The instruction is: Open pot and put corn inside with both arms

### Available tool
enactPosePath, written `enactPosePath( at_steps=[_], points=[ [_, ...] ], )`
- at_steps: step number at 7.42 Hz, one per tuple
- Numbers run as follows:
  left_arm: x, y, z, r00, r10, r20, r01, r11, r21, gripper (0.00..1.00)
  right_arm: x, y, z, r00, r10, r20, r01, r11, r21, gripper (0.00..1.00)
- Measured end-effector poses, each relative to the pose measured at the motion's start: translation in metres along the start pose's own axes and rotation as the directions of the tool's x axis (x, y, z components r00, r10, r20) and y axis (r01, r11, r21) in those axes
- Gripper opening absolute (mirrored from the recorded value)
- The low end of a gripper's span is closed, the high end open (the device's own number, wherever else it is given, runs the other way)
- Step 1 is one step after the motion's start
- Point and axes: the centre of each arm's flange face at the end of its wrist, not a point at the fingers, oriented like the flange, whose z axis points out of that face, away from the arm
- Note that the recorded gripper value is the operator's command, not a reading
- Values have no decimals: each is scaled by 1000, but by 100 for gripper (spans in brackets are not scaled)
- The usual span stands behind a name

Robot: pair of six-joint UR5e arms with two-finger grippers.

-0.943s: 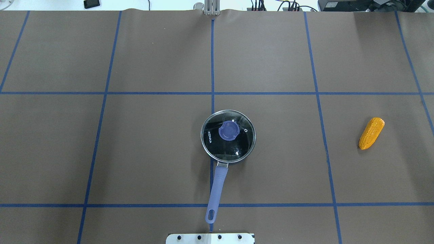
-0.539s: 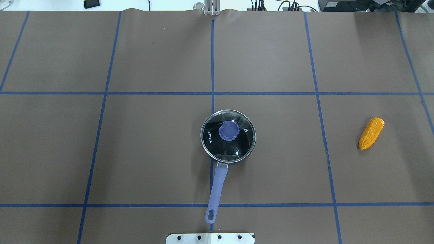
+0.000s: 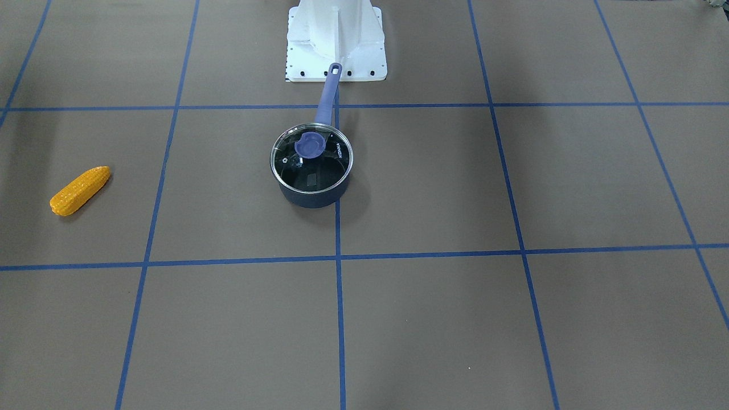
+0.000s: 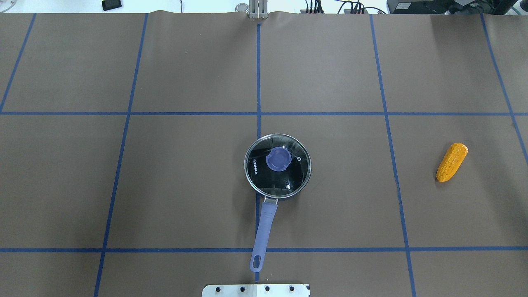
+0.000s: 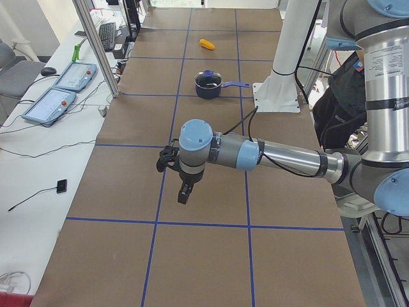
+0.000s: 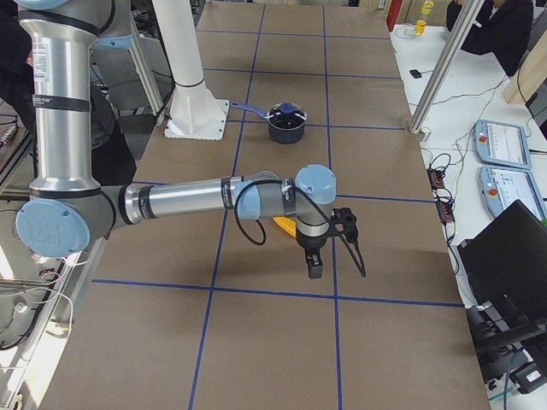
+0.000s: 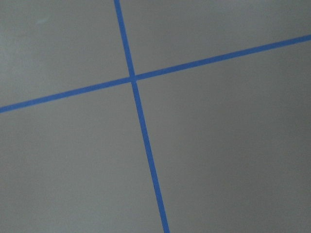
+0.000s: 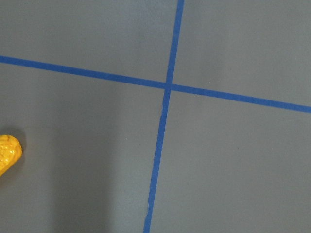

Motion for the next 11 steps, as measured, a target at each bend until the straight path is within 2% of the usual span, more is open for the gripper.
enactPosePath(
  at_steps=[2,3,4,6,8,10,11],
  points=[
    [16,-17,-7,992,91,-86,-83,993,87,98,-13,-21,-16,997,-80,-6,80,993,92,100],
    [19,-21,-7,987,113,-116,-100,989,112,98,-14,-24,-16,993,-115,0,114,984,138,100],
    [30,-31,-6,983,123,-136,-106,986,129,98,-15,-27,-15,993,-117,18,113,980,163,100],
    [85,-69,7,978,90,-186,-70,991,110,100,-34,-35,-12,997,-44,58,33,984,172,100],
    [179,-99,30,985,31,-167,-18,997,77,100,-61,-40,-4,996,20,83,-33,987,156,100],
    [290,-134,61,985,-32,-170,38,999,34,100,-68,-41,-3,995,36,88,-49,987,151,100],
    [355,-154,73,986,-65,-152,65,998,-5,100,-68,-41,-2,995,39,88,-52,987,149,100]
  ],
)
